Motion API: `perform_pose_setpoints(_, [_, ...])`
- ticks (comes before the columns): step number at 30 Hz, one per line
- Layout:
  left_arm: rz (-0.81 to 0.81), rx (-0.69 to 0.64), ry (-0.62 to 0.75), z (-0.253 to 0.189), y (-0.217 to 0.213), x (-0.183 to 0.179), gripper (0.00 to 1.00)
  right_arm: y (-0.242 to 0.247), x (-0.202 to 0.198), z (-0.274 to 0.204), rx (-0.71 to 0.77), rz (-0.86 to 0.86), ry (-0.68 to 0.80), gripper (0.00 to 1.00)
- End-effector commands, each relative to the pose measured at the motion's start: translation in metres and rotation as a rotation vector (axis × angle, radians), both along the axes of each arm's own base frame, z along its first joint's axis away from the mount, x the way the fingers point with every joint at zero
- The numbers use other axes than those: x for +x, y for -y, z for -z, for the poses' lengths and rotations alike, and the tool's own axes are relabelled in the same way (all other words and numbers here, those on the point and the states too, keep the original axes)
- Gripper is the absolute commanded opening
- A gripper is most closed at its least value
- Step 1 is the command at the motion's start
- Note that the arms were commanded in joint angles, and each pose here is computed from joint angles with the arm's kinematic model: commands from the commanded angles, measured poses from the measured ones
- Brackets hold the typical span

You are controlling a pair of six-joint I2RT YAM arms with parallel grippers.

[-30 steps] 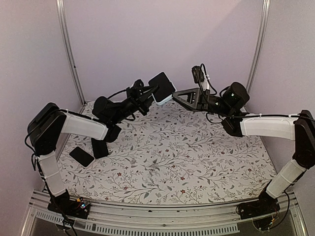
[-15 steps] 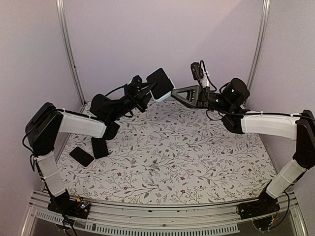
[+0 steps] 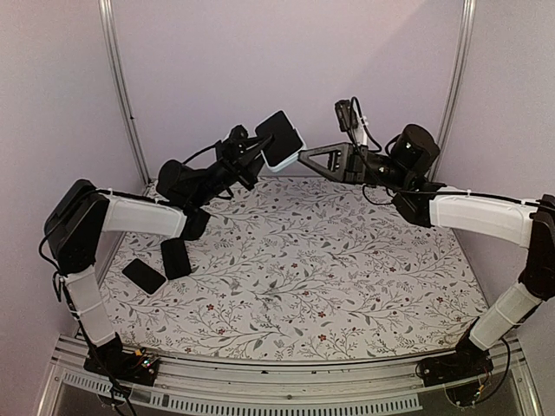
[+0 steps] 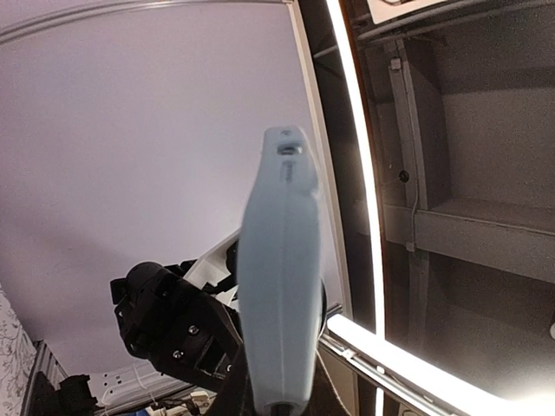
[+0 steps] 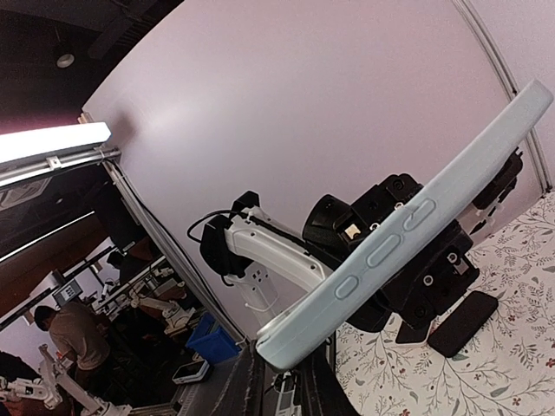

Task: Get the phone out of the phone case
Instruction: Remove the bottom right corner of the phone case from the phone.

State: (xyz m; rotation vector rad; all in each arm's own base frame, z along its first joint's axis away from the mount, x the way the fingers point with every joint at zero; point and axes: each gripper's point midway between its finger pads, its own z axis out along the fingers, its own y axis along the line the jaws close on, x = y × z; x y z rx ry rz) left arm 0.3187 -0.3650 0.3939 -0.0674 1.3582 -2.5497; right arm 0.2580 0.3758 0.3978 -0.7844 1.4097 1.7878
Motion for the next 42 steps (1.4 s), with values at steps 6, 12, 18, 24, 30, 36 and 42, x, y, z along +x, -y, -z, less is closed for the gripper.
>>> perform_pose_setpoints(6, [0.070, -0.209, 0.508, -0.083, -0.036, -0.100, 0.00, -0.007, 0.046, 0.061, -0.132, 0.124, -0.255, 0.00])
perform_pose_setpoints(12, [0.060, -0.141, 0.505, -0.075, -0.029, -0.094, 0.00, -0.002, 0.059, 0.073, -0.187, 0.201, -0.313, 0.00])
perform_pose_setpoints(18, [-0.014, 0.014, 0.477, -0.046, -0.028, -0.067, 0.00, 0.011, 0.052, 0.066, -0.187, 0.251, -0.247, 0.29])
perform_pose_setpoints(24, [0.007, 0.146, 0.485, -0.011, -0.033, -0.054, 0.00, 0.028, 0.036, 0.052, -0.187, 0.269, -0.168, 0.55])
perform_pose_setpoints(30, [0.006, 0.297, 0.485, 0.020, -0.025, -0.044, 0.00, 0.019, 0.019, 0.037, -0.249, 0.267, -0.109, 0.66])
perform_pose_setpoints(36, [-0.036, 0.321, 0.470, 0.023, -0.027, -0.033, 0.00, 0.010, 0.024, 0.059, -0.368, 0.312, -0.135, 0.63])
perform_pose_setpoints(42, [-0.085, 0.302, 0.418, 0.021, -0.031, -0.023, 0.00, 0.002, 0.007, 0.068, -0.385, 0.274, -0.130, 0.57])
